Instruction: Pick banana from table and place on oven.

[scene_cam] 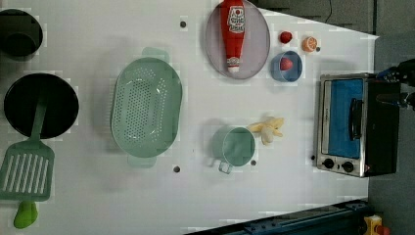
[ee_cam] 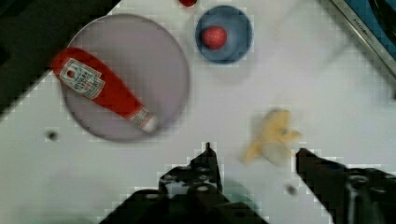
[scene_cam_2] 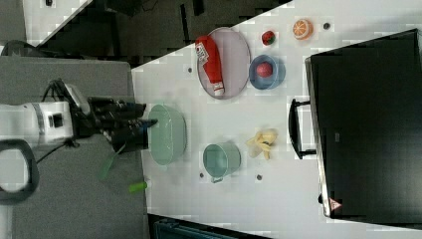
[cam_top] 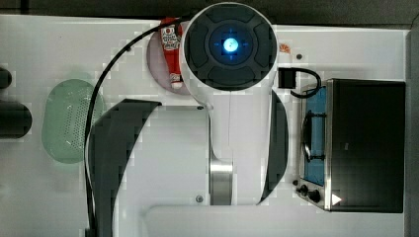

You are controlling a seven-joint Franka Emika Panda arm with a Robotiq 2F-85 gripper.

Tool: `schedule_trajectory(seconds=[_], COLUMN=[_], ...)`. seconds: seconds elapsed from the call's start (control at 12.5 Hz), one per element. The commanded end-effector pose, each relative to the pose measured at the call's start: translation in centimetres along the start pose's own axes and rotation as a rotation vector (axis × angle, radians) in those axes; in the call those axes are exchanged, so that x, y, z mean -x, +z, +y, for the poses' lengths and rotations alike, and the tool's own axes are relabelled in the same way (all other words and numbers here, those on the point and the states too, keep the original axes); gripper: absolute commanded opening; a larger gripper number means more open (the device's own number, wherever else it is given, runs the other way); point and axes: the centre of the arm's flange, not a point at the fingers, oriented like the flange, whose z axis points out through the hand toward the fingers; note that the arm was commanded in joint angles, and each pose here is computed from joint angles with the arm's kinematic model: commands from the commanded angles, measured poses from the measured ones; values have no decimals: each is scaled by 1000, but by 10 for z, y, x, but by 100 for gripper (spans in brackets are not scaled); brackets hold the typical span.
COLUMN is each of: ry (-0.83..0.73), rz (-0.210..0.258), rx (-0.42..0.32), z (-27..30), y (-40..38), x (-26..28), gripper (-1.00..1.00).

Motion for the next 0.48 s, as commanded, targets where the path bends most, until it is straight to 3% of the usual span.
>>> schedule_trajectory(seconds=[0.08, 0.24, 0.48], ry=[146, 144, 141], rz=[-23, -21, -35], rx=[-3, -5, 10], z=[142, 141, 135], y=[-60, -60, -49], x=[86, 86, 83], gripper=[59, 99, 100])
